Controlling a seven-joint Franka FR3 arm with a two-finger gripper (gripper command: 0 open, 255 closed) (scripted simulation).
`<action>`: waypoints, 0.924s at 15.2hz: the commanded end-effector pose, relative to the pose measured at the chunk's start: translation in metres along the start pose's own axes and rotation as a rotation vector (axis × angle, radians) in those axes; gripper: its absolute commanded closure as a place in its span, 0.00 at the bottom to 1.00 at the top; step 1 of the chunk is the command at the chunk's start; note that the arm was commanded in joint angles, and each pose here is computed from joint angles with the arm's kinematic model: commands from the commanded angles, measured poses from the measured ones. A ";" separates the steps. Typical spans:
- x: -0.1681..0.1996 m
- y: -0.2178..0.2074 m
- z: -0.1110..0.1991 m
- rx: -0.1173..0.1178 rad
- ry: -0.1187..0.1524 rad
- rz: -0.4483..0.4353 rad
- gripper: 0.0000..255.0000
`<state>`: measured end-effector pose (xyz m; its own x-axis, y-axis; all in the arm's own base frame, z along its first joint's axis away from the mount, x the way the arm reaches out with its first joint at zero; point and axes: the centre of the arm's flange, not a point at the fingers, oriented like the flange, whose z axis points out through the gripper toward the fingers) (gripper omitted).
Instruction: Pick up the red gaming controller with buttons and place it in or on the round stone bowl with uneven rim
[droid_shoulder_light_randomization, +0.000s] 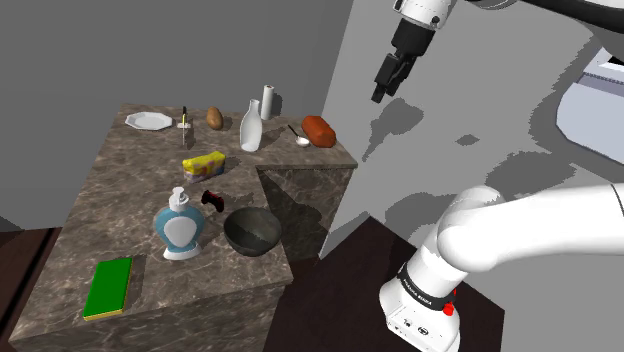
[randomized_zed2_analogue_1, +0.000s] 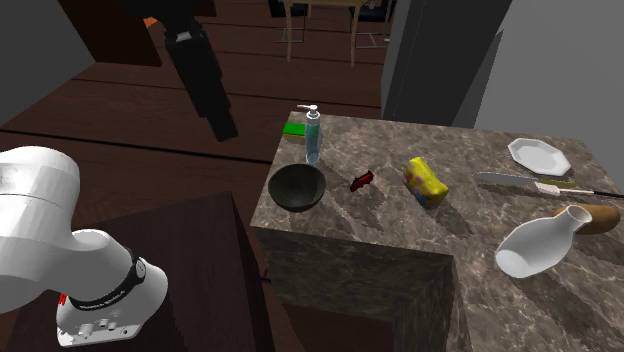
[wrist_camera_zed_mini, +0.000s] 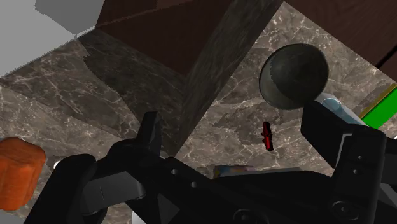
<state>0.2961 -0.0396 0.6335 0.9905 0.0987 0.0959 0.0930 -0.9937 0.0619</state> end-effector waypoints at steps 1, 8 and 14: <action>0.000 0.000 0.000 0.000 0.000 0.000 0.00; 0.053 -0.029 0.071 0.003 -0.012 -0.003 0.00; 0.098 -0.055 0.132 0.006 -0.023 -0.006 0.00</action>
<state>0.3918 0.0140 0.5162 0.9920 0.1030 0.0727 0.0990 -0.9935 0.0568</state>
